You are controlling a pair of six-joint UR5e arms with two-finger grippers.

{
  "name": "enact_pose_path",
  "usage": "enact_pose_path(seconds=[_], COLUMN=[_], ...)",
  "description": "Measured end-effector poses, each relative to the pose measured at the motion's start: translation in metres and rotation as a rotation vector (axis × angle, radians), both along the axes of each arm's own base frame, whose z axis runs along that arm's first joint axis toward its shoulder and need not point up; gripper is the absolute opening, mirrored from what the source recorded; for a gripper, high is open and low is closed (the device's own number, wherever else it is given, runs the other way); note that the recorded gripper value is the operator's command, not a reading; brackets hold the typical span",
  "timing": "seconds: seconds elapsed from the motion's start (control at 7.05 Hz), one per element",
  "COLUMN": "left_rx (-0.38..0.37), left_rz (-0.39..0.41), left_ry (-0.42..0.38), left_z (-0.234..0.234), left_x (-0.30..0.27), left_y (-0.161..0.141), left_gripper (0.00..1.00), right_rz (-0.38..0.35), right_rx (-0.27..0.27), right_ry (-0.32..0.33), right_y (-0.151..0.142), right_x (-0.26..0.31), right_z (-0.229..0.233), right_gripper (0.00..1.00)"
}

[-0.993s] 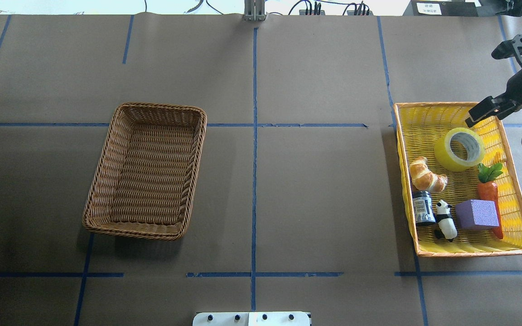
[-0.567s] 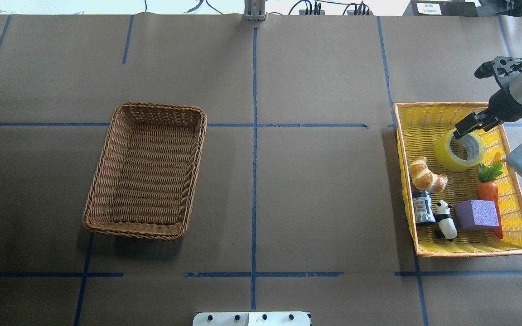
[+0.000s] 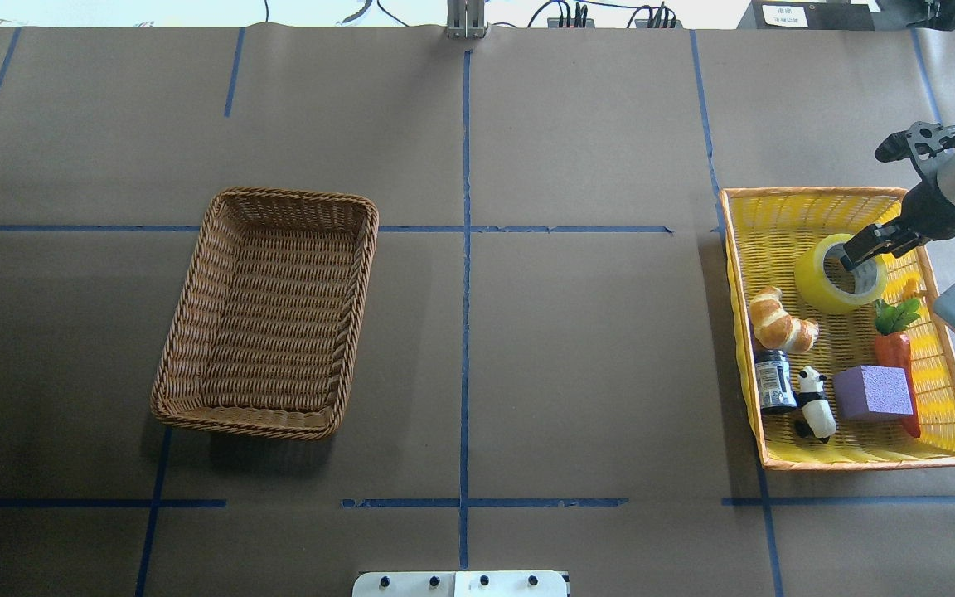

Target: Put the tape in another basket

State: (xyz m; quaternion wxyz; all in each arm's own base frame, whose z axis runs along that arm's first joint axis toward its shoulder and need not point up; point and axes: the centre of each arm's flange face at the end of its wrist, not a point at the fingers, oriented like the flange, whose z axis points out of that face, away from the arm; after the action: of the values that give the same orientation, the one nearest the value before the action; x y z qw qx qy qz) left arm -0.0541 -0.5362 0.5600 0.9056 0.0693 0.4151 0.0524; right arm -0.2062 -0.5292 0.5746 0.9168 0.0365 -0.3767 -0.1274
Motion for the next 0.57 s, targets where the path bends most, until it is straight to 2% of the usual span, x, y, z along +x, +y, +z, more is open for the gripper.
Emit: enact_pose_path(seconds=[0.14, 0.28, 0.57], left_rx=[0.002, 0.004, 0.002], left_rz=[0.0, 0.0, 0.004], left_ry=[0.0, 0.004, 0.031], left_z=[-0.0012, -0.0025, -0.0038], left_x=[0.0, 0.0002, 0.002], left_y=[0.0005, 0.001, 0.0022], left_gripper=[1.0, 1.0, 1.0], right_rz=[0.001, 0.001, -0.001], right_rx=[0.005, 0.005, 0.001], right_ry=[0.023, 0.037, 0.048], right_y=[0.0011, 0.0016, 0.0019], right_x=[-0.0033, -0.0053, -0.0061], right_z=[0.0042, 0.0085, 0.014], right_gripper=[0.22, 0.03, 0.0])
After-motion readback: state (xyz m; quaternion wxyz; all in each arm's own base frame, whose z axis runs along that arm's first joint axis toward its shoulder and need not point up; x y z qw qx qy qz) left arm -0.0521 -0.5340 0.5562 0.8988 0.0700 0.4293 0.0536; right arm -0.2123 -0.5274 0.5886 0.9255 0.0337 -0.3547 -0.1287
